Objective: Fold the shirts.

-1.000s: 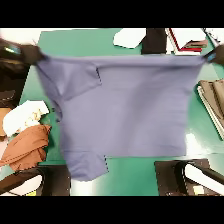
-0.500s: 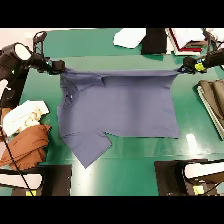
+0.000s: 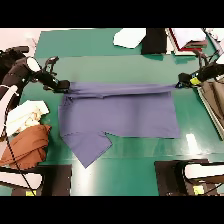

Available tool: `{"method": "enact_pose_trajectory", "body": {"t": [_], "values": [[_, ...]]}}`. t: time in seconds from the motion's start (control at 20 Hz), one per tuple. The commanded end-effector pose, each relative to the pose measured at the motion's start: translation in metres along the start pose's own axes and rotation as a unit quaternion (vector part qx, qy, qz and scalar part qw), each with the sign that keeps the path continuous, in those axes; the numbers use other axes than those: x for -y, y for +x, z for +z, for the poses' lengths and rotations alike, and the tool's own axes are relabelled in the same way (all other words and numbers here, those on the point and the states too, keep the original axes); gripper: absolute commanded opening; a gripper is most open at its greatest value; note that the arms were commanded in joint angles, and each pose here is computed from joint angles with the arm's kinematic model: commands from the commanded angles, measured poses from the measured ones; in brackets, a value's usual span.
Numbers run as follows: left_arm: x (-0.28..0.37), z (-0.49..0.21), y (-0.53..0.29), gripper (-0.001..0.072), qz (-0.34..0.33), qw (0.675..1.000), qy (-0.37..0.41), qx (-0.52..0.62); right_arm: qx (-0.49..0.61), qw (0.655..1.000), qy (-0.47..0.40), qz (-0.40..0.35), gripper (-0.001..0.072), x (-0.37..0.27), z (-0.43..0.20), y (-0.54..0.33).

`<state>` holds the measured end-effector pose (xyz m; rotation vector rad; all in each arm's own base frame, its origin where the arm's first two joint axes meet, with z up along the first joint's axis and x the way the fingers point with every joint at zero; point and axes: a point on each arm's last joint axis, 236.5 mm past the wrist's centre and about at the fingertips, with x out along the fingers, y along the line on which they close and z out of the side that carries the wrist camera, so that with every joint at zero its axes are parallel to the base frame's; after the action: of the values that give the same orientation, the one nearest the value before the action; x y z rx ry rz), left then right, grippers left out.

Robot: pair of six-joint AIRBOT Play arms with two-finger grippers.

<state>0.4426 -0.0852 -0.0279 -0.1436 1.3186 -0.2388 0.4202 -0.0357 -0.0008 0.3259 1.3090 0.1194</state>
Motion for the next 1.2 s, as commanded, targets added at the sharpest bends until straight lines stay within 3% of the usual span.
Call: {"method": "enact_pose_trajectory", "body": {"t": [0.0, 0.05, 0.1, 0.4, 0.75, 1.15], "values": [[-0.002, -0.013, 0.012, 0.004, -0.003, 1.0, -0.006, -0.013, -0.007, 1.0, 0.006, -0.002, 0.0324, 0.001, -0.02, 0.018], [-0.002, -0.013, 0.012, 0.0315, -0.003, 1.0, -0.007, -0.014, -0.008, 1.0, 0.011, 0.006, 0.0453, -0.003, -0.021, 0.019], [-0.002, -0.015, 0.012, 0.058, -0.003, 1.0, -0.009, -0.017, -0.005, 1.0, 0.011, 0.008, 0.0459, -0.004, -0.019, 0.018], [0.002, -0.052, -0.03, 0.0586, 0.008, 0.999, -0.023, -0.034, 0.055, 0.998, -0.018, 0.005, 0.0451, -0.025, -0.008, -0.041], [-0.001, -0.213, -0.051, 0.0586, 0.022, 0.992, -0.081, -0.091, 0.129, 0.991, -0.044, 0.0, 0.0451, -0.046, -0.006, -0.101], [0.035, -0.288, -0.013, 0.0586, -0.027, 0.984, -0.097, -0.146, 0.129, 0.991, -0.045, 0.014, 0.0451, -0.054, -0.011, -0.107]]}}
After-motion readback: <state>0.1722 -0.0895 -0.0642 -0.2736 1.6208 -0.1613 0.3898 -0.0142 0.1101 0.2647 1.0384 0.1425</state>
